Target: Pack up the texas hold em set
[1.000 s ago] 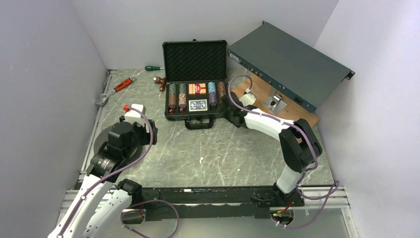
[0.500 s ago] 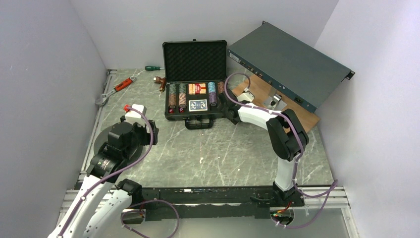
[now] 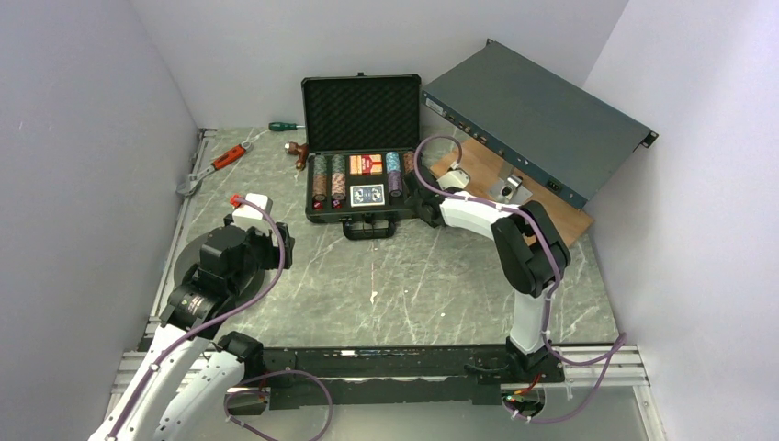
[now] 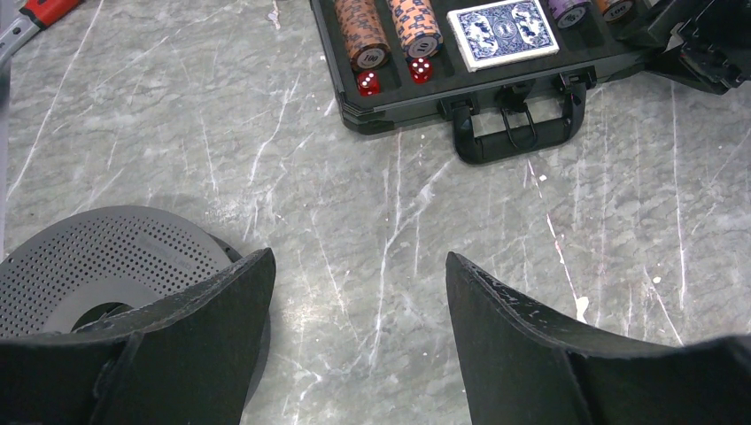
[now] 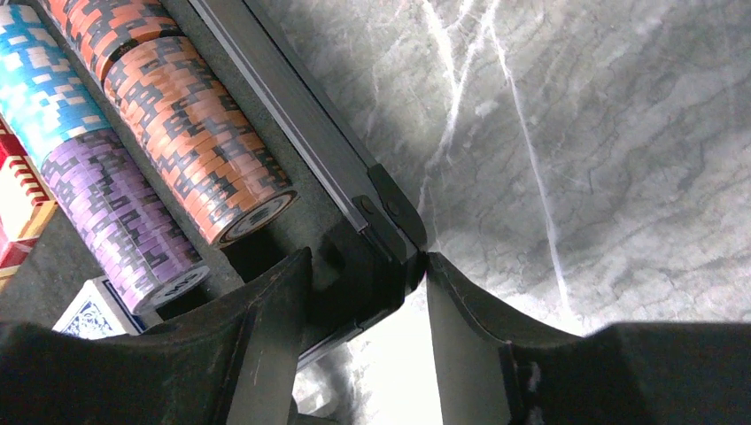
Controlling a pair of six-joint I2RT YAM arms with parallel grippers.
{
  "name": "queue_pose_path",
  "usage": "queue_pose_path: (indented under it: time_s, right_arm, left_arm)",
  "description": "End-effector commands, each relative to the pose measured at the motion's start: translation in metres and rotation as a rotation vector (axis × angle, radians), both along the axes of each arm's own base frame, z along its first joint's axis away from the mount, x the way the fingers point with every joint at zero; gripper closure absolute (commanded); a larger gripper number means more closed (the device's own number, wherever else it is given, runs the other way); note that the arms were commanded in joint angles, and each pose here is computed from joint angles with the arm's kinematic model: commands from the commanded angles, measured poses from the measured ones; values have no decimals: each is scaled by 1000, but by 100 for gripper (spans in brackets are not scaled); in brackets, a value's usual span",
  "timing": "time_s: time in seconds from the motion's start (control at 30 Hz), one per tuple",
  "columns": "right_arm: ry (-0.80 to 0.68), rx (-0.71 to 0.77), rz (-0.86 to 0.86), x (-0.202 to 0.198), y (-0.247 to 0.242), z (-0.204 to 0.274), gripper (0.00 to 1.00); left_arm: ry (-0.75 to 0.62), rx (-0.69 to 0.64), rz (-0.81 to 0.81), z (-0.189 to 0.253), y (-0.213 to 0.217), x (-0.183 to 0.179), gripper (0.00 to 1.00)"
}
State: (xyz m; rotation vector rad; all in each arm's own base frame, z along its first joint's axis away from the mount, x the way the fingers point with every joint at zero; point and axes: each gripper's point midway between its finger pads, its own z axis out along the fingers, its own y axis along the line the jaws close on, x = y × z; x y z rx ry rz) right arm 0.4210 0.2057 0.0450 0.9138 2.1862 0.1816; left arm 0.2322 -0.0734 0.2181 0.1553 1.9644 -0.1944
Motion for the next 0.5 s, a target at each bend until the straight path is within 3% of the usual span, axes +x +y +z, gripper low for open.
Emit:
queue_pose_path:
  time_s: [0.0,0.2,0.47]
  right_arm:
    - [39,-33,66,2,5,-23,46]
    - [75,-44,110,2,11,-35,42]
    - [100,-13,202,-14,20,-41,85]
  left_arm:
    - [-51,-13,-16,15,-4,6,24]
    - [-45,-9,-16,13,-4,6,24]
    - [-43,-6,-10,13,-3,7,24]
